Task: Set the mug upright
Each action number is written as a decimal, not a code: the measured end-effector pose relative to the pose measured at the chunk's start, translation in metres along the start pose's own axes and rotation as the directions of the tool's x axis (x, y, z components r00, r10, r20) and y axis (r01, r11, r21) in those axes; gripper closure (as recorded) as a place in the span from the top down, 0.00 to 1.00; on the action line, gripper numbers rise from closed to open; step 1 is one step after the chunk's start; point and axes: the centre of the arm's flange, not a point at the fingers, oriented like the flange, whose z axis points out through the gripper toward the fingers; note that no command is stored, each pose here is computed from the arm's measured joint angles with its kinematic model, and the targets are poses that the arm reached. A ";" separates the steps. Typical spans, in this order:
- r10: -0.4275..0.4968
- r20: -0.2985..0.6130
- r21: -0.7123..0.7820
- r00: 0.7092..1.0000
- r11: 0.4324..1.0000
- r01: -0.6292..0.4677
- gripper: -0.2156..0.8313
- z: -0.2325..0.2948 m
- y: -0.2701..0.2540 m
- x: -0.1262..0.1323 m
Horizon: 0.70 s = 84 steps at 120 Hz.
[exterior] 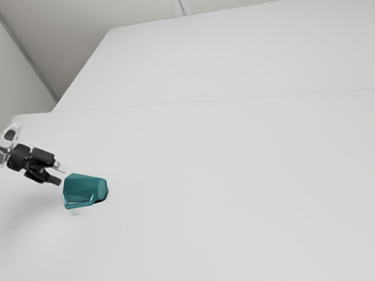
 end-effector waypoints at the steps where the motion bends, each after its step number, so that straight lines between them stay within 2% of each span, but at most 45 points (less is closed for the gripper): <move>1: 0.001 -0.002 -0.002 1.000 1.000 -0.001 0.79 0.000 0.000 0.000; 39: 0.013 -0.012 -0.074 1.000 0.997 -0.014 0.79 0.033 -0.013 -0.011; 45: 0.020 -0.011 -0.078 1.000 0.997 -0.021 0.77 0.034 -0.012 -0.011; 51: 0.028 -0.011 -0.081 1.000 0.996 -0.028 0.69 0.035 -0.012 -0.011; 68: 0.046 -0.011 -0.092 0.999 0.995 -0.047 0.36 0.034 -0.011 -0.012; 84: 0.067 -0.025 -0.103 0.997 0.992 -0.069 0.19 0.032 -0.006 -0.010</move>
